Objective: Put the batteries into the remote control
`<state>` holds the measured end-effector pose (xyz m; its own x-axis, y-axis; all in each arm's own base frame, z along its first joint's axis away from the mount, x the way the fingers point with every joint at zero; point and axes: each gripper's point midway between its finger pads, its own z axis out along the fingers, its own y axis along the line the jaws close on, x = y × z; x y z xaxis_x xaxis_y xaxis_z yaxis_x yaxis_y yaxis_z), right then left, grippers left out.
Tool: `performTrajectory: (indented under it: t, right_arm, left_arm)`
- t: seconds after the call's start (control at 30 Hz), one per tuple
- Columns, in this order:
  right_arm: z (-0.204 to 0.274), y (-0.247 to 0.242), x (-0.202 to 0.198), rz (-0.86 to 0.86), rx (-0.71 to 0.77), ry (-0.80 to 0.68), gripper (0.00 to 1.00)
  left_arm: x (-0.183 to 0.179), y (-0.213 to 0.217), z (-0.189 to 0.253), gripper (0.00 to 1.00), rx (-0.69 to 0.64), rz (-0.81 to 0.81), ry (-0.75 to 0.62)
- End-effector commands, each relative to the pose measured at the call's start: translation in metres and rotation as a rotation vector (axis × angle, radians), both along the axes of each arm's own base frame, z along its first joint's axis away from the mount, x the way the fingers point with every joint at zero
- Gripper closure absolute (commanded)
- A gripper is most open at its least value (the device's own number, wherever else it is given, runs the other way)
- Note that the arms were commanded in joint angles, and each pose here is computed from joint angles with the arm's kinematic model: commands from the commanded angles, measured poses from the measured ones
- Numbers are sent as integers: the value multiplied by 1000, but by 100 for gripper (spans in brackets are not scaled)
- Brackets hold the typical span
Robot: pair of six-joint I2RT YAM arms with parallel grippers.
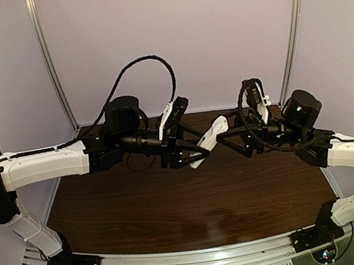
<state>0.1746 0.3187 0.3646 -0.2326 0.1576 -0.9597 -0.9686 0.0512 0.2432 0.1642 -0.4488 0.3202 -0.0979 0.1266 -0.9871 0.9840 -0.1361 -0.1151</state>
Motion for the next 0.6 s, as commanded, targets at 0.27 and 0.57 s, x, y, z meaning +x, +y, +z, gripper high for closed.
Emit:
performTrajectory:
  t: [0.27, 0.57]
  right_arm:
    - [14, 17, -6, 15, 4, -55, 39]
    - [19, 17, -3, -3, 3, -45, 70]
  left_arm:
    - [-9, 6, 26, 62, -120, -29, -19]
    - [-10, 7, 21, 49, -105, -31, -7]
